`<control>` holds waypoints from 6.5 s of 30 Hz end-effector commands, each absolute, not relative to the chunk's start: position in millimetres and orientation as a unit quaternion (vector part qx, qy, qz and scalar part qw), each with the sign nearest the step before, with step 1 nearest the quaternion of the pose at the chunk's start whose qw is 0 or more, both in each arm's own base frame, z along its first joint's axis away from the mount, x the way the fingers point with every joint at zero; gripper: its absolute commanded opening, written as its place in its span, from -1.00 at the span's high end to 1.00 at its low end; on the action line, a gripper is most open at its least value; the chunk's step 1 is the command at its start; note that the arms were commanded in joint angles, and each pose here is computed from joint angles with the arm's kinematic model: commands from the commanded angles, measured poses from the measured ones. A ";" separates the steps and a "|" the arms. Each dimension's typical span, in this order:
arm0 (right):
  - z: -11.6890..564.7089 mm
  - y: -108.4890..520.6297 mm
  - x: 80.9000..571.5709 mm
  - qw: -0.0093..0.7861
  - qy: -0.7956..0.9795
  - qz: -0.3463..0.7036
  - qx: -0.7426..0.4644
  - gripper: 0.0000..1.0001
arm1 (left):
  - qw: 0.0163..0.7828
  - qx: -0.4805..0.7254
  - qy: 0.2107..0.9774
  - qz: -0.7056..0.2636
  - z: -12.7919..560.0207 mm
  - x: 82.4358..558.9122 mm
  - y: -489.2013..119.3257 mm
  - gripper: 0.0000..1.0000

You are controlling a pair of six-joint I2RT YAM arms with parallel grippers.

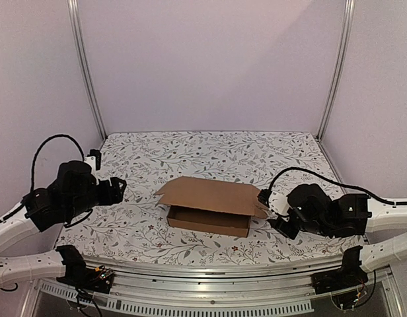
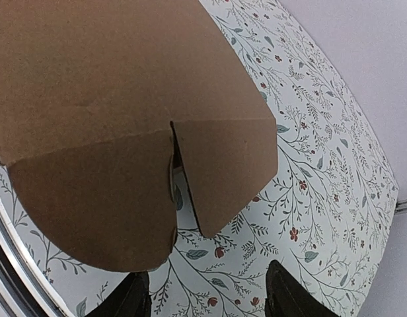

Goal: Fold the paper box

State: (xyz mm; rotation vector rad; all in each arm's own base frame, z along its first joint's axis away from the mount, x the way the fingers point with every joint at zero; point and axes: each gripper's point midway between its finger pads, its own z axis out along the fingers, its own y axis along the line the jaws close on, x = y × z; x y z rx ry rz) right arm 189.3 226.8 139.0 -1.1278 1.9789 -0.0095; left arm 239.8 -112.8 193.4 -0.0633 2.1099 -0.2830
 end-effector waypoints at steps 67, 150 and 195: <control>216.2 237.1 227.9 0.427 0.815 0.001 -0.393 1.00 | 0.438 0.125 0.837 -0.304 227.6 205.8 -188.7 -0.45; 216.1 246.6 223.3 0.385 0.849 0.102 -0.347 -0.05 | 0.595 0.326 0.690 -0.252 206.9 238.4 -238.5 1.00; 204.4 247.7 228.9 0.481 0.764 0.199 -0.381 0.59 | 0.577 0.332 0.703 -0.251 201.5 238.7 -243.9 1.00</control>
